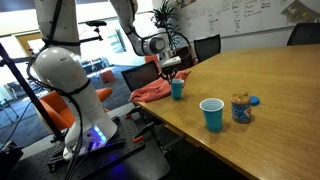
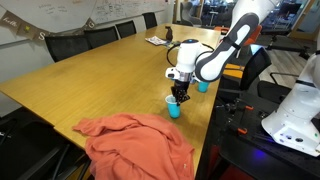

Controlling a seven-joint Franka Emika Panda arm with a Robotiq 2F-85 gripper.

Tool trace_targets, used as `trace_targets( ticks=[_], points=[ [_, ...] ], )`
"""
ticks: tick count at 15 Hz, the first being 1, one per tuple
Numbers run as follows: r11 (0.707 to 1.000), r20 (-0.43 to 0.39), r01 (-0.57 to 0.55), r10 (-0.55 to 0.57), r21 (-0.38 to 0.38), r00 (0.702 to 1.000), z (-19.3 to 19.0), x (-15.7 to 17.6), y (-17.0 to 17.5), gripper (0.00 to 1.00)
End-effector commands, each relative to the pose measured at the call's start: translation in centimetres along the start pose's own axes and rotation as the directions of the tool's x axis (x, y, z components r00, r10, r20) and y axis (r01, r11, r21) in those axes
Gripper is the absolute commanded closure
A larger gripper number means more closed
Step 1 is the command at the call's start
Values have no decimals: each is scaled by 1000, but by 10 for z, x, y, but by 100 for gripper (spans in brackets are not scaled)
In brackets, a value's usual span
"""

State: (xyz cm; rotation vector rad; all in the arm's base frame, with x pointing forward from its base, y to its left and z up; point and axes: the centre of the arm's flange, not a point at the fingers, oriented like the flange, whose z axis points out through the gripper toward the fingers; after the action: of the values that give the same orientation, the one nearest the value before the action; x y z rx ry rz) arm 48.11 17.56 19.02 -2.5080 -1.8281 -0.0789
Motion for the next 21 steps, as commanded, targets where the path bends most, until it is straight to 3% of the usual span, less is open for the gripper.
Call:
trace_targets(
  ticks=[1, 6, 9, 16, 21],
  points=[
    [999, -19, 34, -34, -3, 999, -5, 0, 0, 56],
    [1000, -42, 25, -25, 5, 999, -29, -1, -8, 17],
    [1000, -67, 1, 1, 27, 998, -59, -1, -13, 0],
    [983, -88, -174, 179, 56, 980, -148, -9, -3, 0],
    [966, -52, -255, 258, 51, 965, -180, -25, 8, 0]
  ],
)
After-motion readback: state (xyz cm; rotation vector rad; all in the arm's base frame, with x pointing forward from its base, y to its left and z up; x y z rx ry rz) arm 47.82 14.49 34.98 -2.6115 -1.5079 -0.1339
